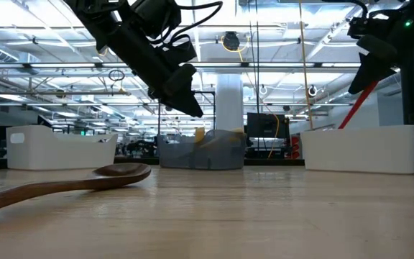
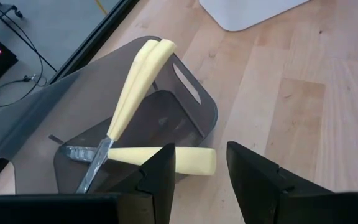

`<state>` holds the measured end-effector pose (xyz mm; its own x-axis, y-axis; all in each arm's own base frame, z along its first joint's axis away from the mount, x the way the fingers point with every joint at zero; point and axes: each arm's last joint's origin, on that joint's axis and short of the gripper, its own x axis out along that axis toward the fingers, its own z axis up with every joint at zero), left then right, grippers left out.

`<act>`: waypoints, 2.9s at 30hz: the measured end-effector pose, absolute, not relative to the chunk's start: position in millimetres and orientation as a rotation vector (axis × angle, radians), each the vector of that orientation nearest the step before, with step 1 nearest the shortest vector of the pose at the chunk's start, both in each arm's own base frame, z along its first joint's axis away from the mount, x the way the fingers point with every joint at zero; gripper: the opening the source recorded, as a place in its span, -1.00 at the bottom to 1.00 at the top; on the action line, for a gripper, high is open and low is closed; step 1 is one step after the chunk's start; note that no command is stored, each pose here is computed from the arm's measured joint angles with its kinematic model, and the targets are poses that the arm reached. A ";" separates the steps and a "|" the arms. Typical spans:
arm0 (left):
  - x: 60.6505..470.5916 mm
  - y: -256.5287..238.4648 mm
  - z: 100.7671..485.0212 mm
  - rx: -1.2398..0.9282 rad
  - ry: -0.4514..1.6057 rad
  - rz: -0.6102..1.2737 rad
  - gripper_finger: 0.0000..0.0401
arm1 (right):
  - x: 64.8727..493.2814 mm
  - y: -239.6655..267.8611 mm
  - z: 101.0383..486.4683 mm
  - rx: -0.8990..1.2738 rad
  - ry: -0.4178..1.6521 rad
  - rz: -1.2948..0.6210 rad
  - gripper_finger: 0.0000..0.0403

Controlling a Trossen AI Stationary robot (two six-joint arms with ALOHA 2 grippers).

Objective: Pick & Place Kitchen Items
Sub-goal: Put the red serving spoon into the right white bin, then put the green serving spoon into the right white bin

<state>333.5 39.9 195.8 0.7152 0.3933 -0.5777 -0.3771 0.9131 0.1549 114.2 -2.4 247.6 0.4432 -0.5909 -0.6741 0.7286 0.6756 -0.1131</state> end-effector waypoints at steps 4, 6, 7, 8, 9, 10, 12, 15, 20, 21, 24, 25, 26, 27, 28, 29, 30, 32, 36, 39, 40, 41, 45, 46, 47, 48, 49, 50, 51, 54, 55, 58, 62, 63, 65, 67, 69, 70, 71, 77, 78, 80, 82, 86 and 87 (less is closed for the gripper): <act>333.5 40.0 195.8 0.030 0.646 0.426 -0.25 | 119.2 -1.5 245.3 0.186 0.770 -0.821 -0.76; 333.5 40.1 195.7 0.051 0.651 0.421 -0.25 | 120.6 -1.4 244.3 0.184 0.777 -0.825 -0.76; 333.5 40.1 195.9 0.055 0.650 0.424 -0.25 | 121.3 -1.3 243.8 0.189 0.778 -0.829 -0.76; 333.7 40.3 196.1 0.057 0.646 0.430 -0.25 | 122.0 -1.2 243.3 0.195 0.779 -0.834 -0.76; 333.8 40.6 196.5 0.057 0.642 0.435 -0.25 | 122.6 -1.1 242.8 0.198 0.780 -0.838 -0.76; 334.0 40.9 196.8 0.058 0.638 0.441 -0.25 | 123.3 -1.0 242.2 0.196 0.785 -0.839 -0.76; 334.0 41.2 197.0 0.069 0.637 0.446 -0.25 | 124.7 -0.8 241.1 0.191 0.794 -0.841 -0.76; 334.0 41.3 197.0 0.081 0.640 0.447 -0.25 | 126.4 -0.5 237.5 0.186 0.804 -0.844 -0.76; 334.0 41.3 197.0 0.081 0.640 0.446 -0.25 | 123.2 0.5 217.3 0.207 0.887 -0.815 -0.75; 334.0 41.3 197.0 0.081 0.640 0.446 -0.25 | 122.0 0.7 212.3 0.218 0.902 -0.816 -0.73; 334.0 41.3 197.0 0.081 0.640 0.446 -0.25 | 119.9 1.2 202.0 0.244 0.934 -0.808 -0.67; 334.0 41.3 197.0 0.081 0.640 0.446 -0.25 | 119.8 1.3 199.7 0.246 0.938 -0.804 -0.64; 334.0 41.3 197.0 0.081 0.640 0.446 -0.25 | 119.6 1.4 197.8 0.246 0.941 -0.802 -0.61; 334.0 41.3 197.0 0.081 0.640 0.446 -0.25 | 119.4 1.3 196.7 0.242 0.944 -0.801 -0.58; 334.0 41.3 197.0 0.081 0.640 0.446 -0.25 | 119.3 1.2 196.2 0.238 0.944 -0.804 -0.55; 334.0 41.3 197.1 0.080 0.640 0.446 -0.25 | 119.0 0.9 195.7 0.231 0.940 -0.811 -0.51; 334.0 41.3 197.0 0.080 0.640 0.446 -0.25 | 118.9 0.8 195.5 0.226 0.938 -0.815 -0.47; 334.0 41.3 197.0 0.080 0.640 0.446 -0.25 | 119.0 0.6 195.6 0.216 0.936 -0.815 -0.40; 334.0 41.3 197.1 0.067 0.637 0.450 -0.25 | 121.1 0.9 196.5 0.195 0.929 -0.791 -0.29; 334.0 41.3 197.1 0.065 0.636 0.451 -0.25 | 124.3 1.4 197.6 0.190 0.906 -0.770 -0.24; 334.0 41.3 197.1 0.065 0.636 0.451 -0.25 | 126.4 1.7 198.4 0.189 0.890 -0.757 -0.23; 334.0 41.3 197.1 0.065 0.636 0.451 -0.25 | 129.2 2.1 199.6 0.183 0.870 -0.739 -0.23; 334.0 41.3 196.9 0.064 0.636 0.451 -0.25 | 142.2 3.9 207.1 0.108 0.776 -0.641 -0.23; 334.0 41.3 196.9 0.063 0.636 0.451 -0.25 | 145.8 4.5 209.6 0.090 0.746 -0.618 -0.23; 334.0 41.3 196.9 0.062 0.636 0.450 -0.25 | 149.1 5.0 212.2 0.079 0.714 -0.597 -0.22; 334.0 41.2 196.9 0.062 0.636 0.450 -0.25 | 152.5 5.5 215.1 0.071 0.679 -0.578 -0.21; 334.1 40.9 196.9 0.062 0.636 0.449 -0.25 | 155.4 6.0 217.8 0.062 0.647 -0.562 -0.20; 334.2 40.5 196.9 0.061 0.636 0.445 -0.25 | 158.3 6.5 220.7 0.055 0.614 -0.547 -0.19; 334.2 40.3 196.9 0.059 0.636 0.439 -0.25 | 161.0 7.0 223.8 0.049 0.581 -0.530 -0.17; 334.6 39.3 196.7 0.045 0.637 0.402 -0.25 | 167.4 8.5 231.6 0.029 0.503 -0.474 -0.11; 334.7 39.1 196.6 0.039 0.637 0.394 -0.25 | 169.0 9.2 233.8 0.029 0.483 -0.451 -0.09; 334.6 38.1 195.9 0.028 0.644 0.368 -0.25 | 172.6 11.2 238.6 0.031 0.438 -0.383 -0.05; 334.2 37.3 195.0 0.020 0.655 0.342 -0.25 | 176.5 13.5 241.8 0.056 0.401 -0.318 -0.04; 334.3 37.3 195.1 0.022 0.654 0.341 -0.25 | 177.3 13.9 241.9 0.061 0.399 -0.306 -0.04; 334.6 37.3 195.6 0.022 0.648 0.341 -0.25 | 179.2 14.2 241.6 0.063 0.394 -0.304 -0.06; 334.9 37.3 195.9 0.022 0.645 0.341 -0.25 | 180.5 14.4 240.0 0.061 0.405 -0.305 -0.07; 334.9 37.3 195.9 0.023 0.645 0.341 -0.25 | 182.1 14.6 238.3 0.058 0.414 -0.306 -0.09; 335.0 37.3 196.0 0.023 0.643 0.341 -0.25 | 182.7 14.7 237.3 0.056 0.420 -0.307 -0.09; 335.2 37.3 196.4 0.022 0.639 0.341 -0.25 | 183.5 14.8 236.4 0.054 0.425 -0.307 -0.09; 335.4 37.4 196.7 0.023 0.636 0.341 -0.25 | 188.2 15.5 231.3 0.030 0.453 -0.305 -0.07; 335.4 37.4 196.7 0.023 0.636 0.341 -0.25 | 189.1 15.6 230.7 0.027 0.456 -0.305 -0.07; 335.4 37.4 196.6 0.023 0.637 0.341 -0.25 | 191.2 15.9 229.4 0.025 0.458 -0.305 -0.07; 335.4 37.4 196.6 0.023 0.637 0.341 -0.25 | 193.0 16.2 228.3 0.024 0.459 -0.305 -0.07; 335.6 37.4 196.9 0.023 0.634 0.341 -0.25 | 195.1 16.5 225.2 0.019 0.477 -0.306 -0.07; 335.8 37.4 197.2 0.022 0.629 0.341 -0.25 | 195.4 16.5 224.6 0.018 0.480 -0.306 -0.08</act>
<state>335.8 37.4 197.2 0.7546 0.3195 -0.5731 -0.3060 0.9440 0.1234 195.4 16.5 224.6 0.8422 -0.2855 -0.4573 0.2938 0.9543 -0.0546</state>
